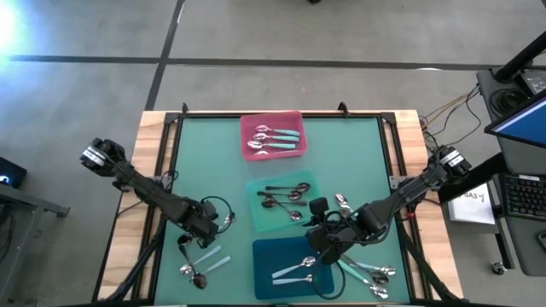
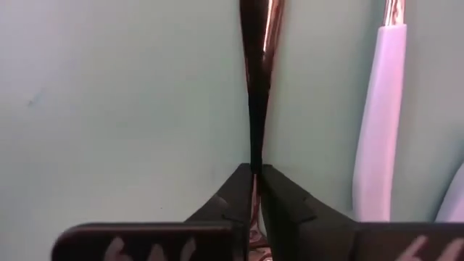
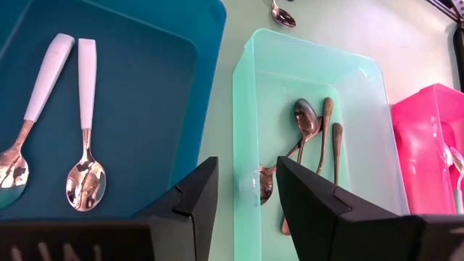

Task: Sort silverware by color (type)
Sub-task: Put the black spoon into the green bin

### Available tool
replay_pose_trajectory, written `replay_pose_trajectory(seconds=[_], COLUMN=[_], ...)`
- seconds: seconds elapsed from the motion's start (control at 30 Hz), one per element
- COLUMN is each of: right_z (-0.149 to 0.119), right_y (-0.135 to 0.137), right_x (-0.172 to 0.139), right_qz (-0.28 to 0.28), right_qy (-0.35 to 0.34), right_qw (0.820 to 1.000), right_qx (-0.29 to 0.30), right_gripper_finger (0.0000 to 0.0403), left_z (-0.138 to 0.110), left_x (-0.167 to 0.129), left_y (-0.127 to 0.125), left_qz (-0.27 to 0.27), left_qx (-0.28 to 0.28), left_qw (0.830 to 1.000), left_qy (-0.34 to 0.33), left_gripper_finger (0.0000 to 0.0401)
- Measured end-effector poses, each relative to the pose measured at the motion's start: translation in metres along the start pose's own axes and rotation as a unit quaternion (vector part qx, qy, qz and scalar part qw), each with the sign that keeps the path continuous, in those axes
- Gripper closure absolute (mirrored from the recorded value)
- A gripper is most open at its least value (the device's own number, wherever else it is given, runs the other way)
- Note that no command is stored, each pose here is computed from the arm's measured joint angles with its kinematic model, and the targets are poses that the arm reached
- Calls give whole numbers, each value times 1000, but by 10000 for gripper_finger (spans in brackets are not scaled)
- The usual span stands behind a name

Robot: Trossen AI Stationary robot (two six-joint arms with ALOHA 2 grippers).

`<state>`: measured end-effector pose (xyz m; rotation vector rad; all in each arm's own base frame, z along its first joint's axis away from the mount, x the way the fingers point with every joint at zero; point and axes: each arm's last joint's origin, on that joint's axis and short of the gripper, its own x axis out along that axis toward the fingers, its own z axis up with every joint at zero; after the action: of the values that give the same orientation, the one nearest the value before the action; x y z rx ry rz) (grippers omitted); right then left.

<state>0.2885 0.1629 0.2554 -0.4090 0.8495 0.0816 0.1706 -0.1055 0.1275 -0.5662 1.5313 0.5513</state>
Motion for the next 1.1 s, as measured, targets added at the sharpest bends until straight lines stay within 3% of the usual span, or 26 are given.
replay_pose_trajectory(seconds=[0.23, 0.33, 0.57, 0.87, 1.1], right_z=[0, 0, 0, 0, 0], right_y=[0, 0, 0, 0, 0], right_x=[0, 0, 0, 0, 0], right_qz=[0, 0, 0, 0, 0], right_qy=[0, 0, 0, 0, 0], right_qw=[1000, 1000, 1000, 1000, 1000], right_qx=[0, 0, 0, 0, 0], right_gripper_finger=[271, 271, 271, 271, 271], left_z=[5, 11, 39, 88, 122], left_x=[-19, -35, -67, -121, -113], left_y=[3, -2, -4, -24, -34], left_qz=[27, 1, -1, -5, -12], left_qx=[0, -8, 5, 75, 97], left_qw=[998, 996, 985, 941, 924], left_qy=[-49, -85, -173, -329, -370], left_gripper_finger=[399, 399, 400, 401, 401])
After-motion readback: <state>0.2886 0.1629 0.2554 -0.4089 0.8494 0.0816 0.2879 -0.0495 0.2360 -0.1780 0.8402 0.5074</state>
